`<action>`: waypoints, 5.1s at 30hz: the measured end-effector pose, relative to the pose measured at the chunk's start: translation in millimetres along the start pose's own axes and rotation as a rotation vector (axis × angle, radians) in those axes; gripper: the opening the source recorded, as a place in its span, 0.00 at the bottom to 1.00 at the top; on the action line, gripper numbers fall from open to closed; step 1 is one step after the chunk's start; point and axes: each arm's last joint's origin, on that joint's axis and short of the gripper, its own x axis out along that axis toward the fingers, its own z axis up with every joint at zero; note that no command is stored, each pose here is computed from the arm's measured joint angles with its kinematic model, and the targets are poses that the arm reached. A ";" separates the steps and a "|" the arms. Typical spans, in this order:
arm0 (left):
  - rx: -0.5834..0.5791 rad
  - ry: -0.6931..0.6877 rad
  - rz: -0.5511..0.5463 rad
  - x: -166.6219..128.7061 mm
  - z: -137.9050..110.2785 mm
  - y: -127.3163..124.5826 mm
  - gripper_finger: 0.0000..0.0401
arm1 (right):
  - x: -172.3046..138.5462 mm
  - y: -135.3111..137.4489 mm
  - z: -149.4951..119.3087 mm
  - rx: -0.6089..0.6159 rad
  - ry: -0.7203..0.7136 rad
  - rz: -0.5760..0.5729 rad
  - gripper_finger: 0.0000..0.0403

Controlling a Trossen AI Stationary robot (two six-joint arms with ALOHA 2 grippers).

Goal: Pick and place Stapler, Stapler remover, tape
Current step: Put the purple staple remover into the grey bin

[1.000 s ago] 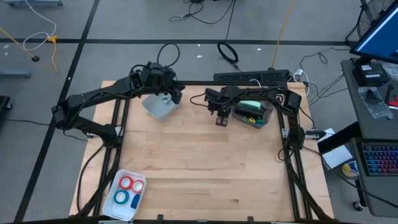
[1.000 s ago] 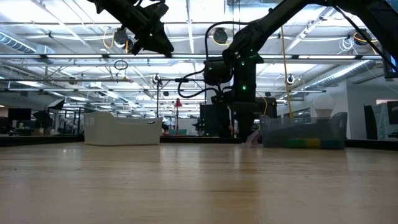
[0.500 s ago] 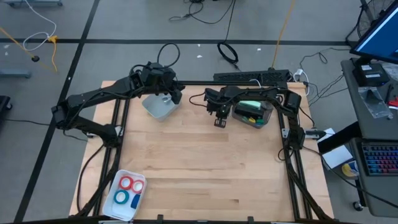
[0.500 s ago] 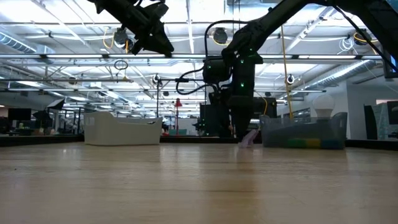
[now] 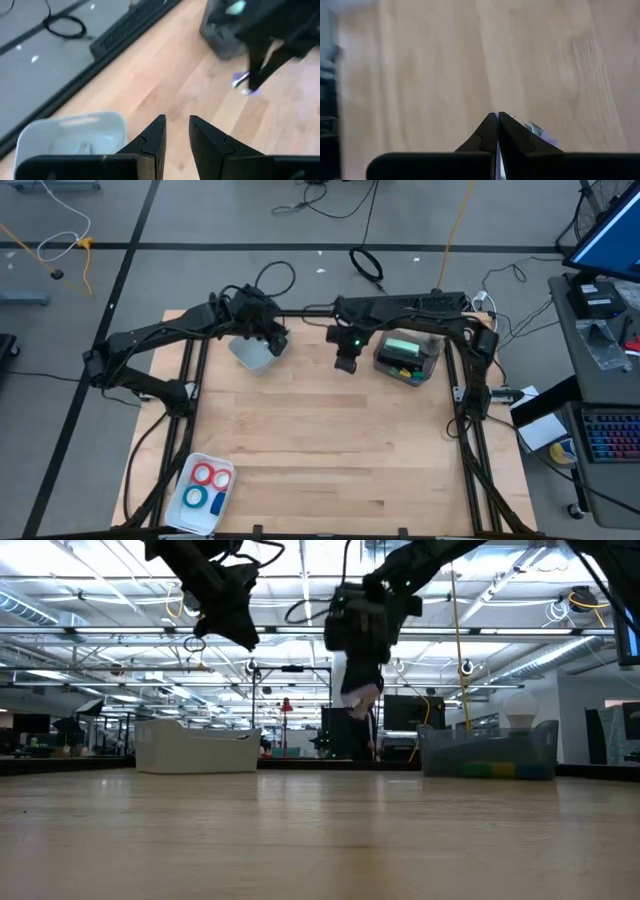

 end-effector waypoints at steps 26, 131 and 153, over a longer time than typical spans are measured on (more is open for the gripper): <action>0.182 -0.341 -0.478 -11.4 29.0 -48.7 0.22 | -146.4 59.6 43.2 -0.278 -0.968 -0.119 0.00; 0.001 -0.193 -0.465 52.6 22.8 -42.6 0.22 | -110.5 71.1 23.4 -0.459 -0.618 -0.200 0.00; -0.093 -0.100 -0.445 60.0 14.7 -45.9 0.22 | -108.3 69.3 19.9 -0.483 -0.573 -0.219 0.00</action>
